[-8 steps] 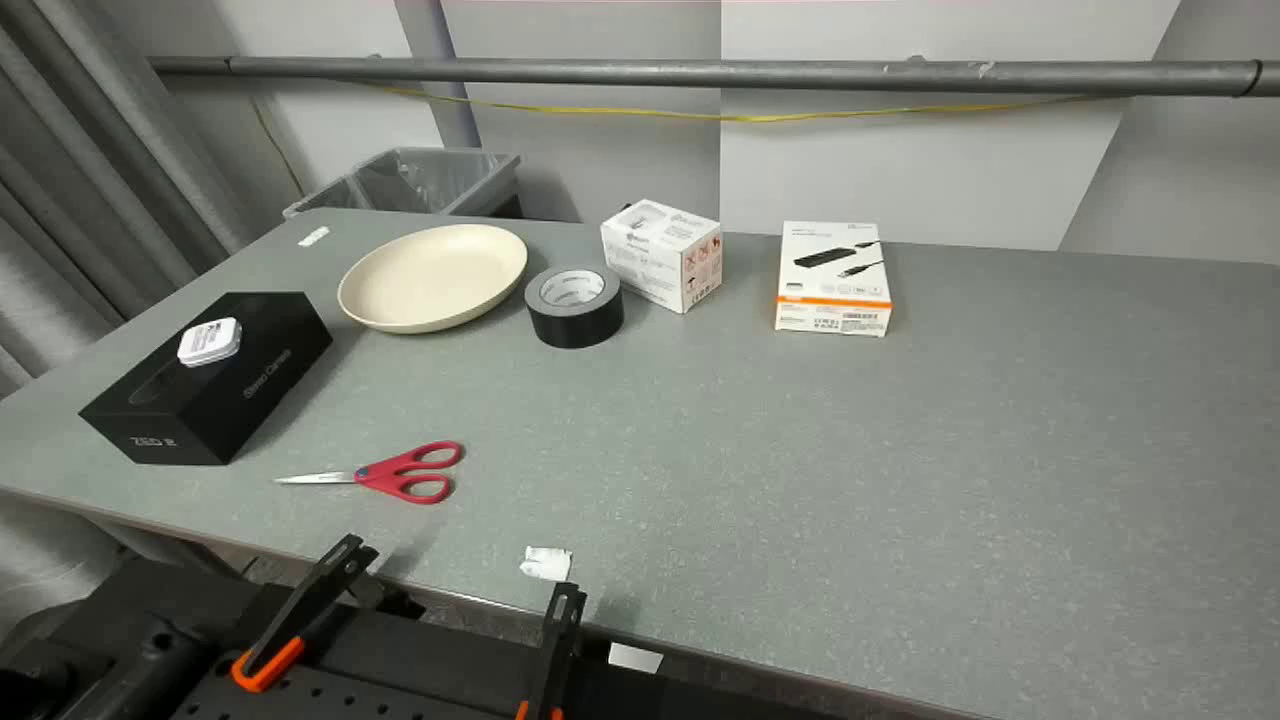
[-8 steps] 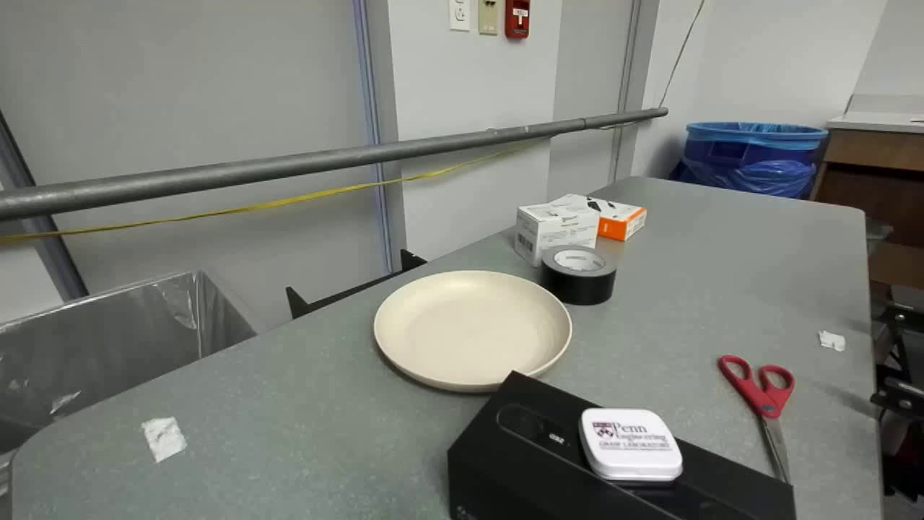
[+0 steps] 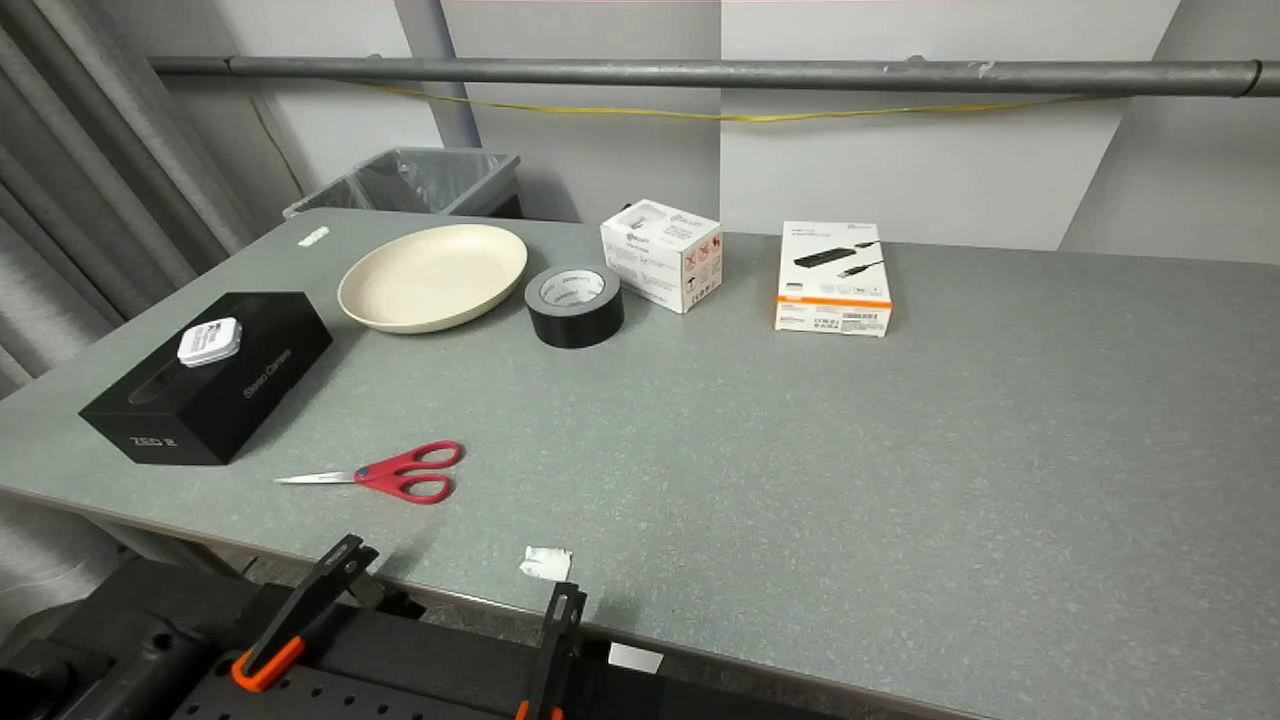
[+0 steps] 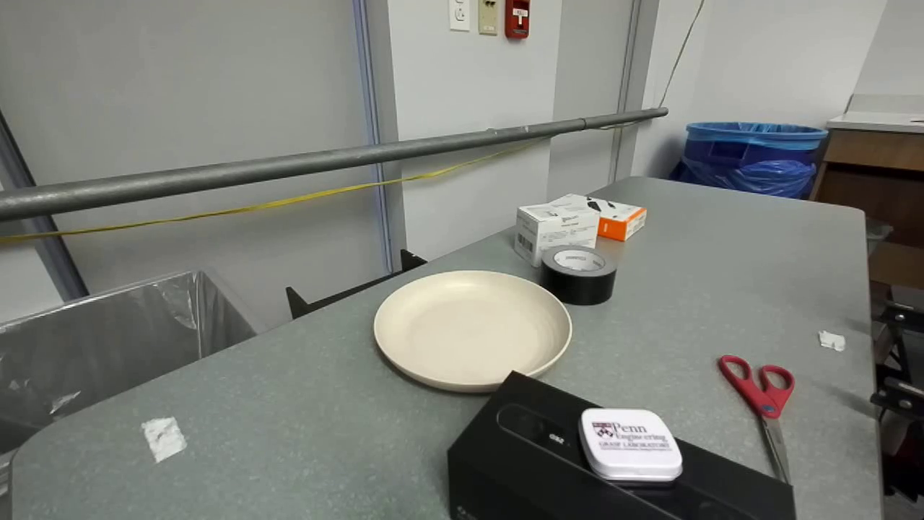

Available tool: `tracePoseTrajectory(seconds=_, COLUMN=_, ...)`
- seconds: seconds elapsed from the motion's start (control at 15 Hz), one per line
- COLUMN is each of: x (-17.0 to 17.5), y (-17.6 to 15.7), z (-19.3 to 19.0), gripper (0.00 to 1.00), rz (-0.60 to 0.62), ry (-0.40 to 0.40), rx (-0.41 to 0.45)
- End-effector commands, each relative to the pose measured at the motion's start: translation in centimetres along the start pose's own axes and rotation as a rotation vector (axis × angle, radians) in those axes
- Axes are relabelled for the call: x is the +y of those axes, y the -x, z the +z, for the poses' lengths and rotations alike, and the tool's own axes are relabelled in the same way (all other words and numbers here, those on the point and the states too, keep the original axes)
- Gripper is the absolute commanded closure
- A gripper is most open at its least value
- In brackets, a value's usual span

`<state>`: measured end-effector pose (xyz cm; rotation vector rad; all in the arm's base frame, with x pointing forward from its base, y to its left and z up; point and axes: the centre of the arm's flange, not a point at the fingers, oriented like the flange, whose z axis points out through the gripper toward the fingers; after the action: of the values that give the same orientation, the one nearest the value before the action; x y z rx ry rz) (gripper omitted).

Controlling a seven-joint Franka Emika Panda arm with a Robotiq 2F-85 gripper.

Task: Place the black masking tape on the white plate

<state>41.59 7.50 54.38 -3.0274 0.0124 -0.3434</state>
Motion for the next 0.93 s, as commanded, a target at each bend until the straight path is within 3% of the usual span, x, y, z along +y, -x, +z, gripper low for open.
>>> tracePoseTrajectory(seconds=0.0, x=0.8, y=-3.9, z=8.4, gripper=0.00, rz=0.002, ry=0.053, rx=-0.071)
tracePoseTrajectory(seconds=0.27, x=2.2, y=-6.1, z=18.4, gripper=0.00, rz=-0.014, ry=0.116, rx=-0.115)
tracePoseTrajectory(seconds=0.47, x=2.9, y=-6.5, z=23.1, gripper=0.00, rz=-0.037, ry=0.121, rx=-0.159)
tracePoseTrajectory(seconds=0.53, x=2.9, y=-6.5, z=23.6, gripper=0.00, rz=-0.037, ry=0.086, rx=-0.182)
tracePoseTrajectory(seconds=0.6, x=2.9, y=-4.4, z=22.4, gripper=0.00, rz=-0.036, ry=0.100, rx=-0.177)
tracePoseTrajectory(seconds=0.87, x=2.9, y=-5.3, z=24.0, gripper=0.00, rz=-0.034, ry=0.098, rx=-0.196)
